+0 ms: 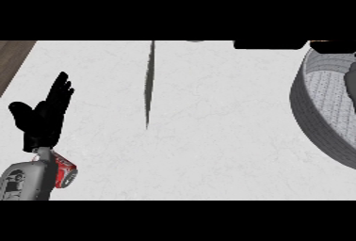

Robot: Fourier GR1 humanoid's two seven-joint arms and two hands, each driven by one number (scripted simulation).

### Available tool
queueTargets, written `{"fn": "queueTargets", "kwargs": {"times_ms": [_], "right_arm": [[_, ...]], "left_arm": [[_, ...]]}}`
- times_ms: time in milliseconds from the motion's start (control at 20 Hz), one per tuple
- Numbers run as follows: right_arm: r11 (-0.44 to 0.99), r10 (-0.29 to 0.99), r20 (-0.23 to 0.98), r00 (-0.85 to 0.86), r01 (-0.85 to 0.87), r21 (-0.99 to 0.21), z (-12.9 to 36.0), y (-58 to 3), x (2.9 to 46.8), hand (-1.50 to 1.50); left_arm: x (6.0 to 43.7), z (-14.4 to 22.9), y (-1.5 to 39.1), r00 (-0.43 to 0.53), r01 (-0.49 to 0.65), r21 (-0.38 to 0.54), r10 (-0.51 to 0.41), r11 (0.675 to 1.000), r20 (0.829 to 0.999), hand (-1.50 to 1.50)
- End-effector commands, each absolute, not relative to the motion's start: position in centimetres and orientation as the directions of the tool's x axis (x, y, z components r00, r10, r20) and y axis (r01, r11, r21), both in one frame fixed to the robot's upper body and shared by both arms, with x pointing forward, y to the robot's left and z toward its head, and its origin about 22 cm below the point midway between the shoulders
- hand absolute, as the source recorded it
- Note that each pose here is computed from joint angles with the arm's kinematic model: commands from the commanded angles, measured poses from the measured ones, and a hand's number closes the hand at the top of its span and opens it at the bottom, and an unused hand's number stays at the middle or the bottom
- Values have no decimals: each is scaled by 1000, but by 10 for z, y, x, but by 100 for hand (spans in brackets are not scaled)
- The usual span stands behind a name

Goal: Pick the croissant from the placemat and place it in the basket

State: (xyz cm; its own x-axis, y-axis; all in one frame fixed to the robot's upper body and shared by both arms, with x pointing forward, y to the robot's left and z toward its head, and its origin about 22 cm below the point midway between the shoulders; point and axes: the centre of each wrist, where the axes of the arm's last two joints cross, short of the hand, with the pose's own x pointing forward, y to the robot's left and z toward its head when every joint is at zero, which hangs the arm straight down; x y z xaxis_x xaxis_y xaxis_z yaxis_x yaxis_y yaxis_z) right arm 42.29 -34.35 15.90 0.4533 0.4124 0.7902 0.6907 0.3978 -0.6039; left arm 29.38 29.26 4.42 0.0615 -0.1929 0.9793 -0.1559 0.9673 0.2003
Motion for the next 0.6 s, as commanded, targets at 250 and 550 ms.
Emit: {"fn": "queueTargets", "kwargs": {"times_ms": [250, 550], "right_arm": [[42, 749, 310, 586, 424, -905, 123, -392, 399, 150], [-168, 790, 99, 605, 369, -914, 156, -407, 403, 150]], "left_arm": [[292, 51, 290, 28, -152, 205, -203, 967, 979, 0], [296, 46, 293, 53, -143, 189, -183, 972, 982, 0]]}}
